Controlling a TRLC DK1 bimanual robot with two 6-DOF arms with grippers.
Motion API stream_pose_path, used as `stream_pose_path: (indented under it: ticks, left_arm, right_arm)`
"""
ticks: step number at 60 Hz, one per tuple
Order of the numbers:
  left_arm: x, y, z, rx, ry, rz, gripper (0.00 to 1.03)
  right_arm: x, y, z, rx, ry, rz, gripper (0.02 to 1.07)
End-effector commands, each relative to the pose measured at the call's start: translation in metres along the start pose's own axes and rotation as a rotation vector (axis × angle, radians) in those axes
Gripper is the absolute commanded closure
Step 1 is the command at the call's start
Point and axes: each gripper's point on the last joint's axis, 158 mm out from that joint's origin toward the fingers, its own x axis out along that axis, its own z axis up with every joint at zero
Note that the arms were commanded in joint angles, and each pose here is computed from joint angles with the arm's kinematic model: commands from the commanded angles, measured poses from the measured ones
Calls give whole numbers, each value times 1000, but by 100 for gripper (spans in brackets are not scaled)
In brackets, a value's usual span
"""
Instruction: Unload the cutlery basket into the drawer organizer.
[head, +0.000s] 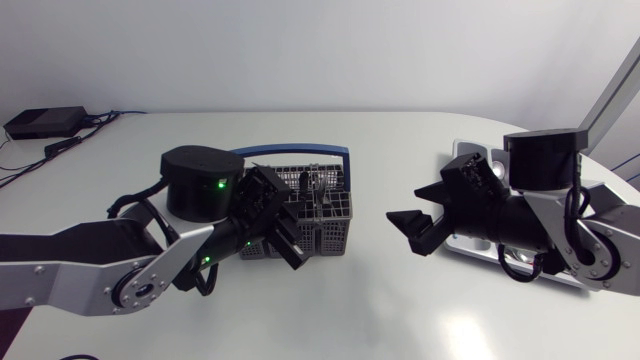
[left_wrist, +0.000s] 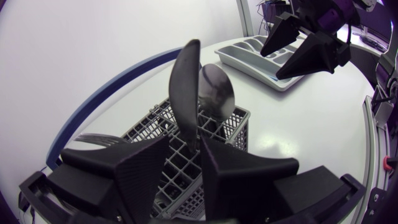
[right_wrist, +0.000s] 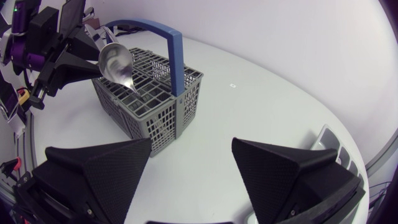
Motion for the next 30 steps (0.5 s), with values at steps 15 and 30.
stream_pose_path:
  ticks: [15, 30]
  left_arm:
    - [7, 3, 0, -21, 7, 9, 35]
    - [18, 6, 8, -16, -3, 6, 33]
  right_arm:
    - [4, 5, -14, -14, 29, 8, 14]
    - [4, 5, -15, -13, 30, 8, 14]
